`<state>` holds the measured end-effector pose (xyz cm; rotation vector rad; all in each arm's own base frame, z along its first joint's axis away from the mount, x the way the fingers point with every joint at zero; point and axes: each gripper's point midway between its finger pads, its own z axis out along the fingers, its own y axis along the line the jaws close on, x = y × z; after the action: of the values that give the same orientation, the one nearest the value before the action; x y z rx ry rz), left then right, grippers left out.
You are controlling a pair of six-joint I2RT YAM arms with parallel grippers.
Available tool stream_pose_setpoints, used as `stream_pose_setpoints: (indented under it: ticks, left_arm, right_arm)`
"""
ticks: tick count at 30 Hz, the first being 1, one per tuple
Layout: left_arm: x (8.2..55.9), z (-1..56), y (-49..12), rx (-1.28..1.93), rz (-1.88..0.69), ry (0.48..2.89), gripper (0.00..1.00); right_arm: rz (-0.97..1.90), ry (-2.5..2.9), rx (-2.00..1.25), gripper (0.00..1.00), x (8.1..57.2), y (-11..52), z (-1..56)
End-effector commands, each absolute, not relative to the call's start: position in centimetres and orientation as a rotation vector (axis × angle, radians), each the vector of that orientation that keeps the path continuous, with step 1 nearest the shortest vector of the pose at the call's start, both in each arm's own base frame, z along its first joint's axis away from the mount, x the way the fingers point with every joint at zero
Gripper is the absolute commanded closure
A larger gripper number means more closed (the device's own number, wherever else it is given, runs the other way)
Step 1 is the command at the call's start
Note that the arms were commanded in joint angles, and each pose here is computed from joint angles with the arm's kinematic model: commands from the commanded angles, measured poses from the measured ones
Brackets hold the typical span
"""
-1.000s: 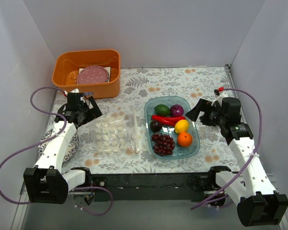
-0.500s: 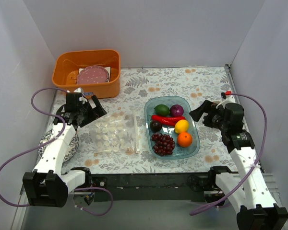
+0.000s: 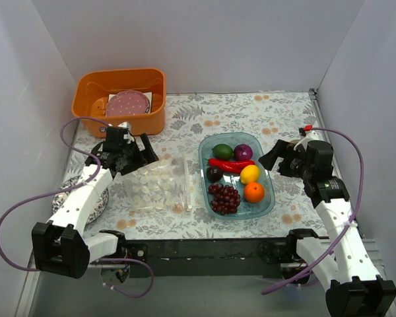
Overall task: Place the food in the zip-top bag and seal the zipper
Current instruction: Pick up the zipper food storage bag at the center of the board.
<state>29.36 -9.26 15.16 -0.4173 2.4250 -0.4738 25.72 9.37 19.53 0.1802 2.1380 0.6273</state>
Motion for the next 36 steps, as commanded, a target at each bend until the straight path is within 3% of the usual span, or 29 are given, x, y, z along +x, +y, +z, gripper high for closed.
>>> stream_pose_setpoints:
  ticks: [1,9,24,36]
  left_arm:
    - [28.1,14.7,-11.4,-0.392,-0.434,2.45,0.02]
    - [26.4,13.0,-14.9,-0.385,-0.495,2.508,0.02]
    - [27.5,13.6,-17.2,-0.219,-0.449,2.498,0.02]
    - [27.8,9.2,-22.4,-0.159,-0.438,2.611,0.13]
  right_arm:
    - [0.657,2.098,0.108,0.02,25.9,10.0,21.5]
    - [0.677,2.128,0.081,0.04,26.3,10.4,21.2]
    - [0.7,2.134,0.081,0.09,25.5,10.6,21.5]
    - [0.711,2.141,0.059,0.18,25.5,10.9,21.4]
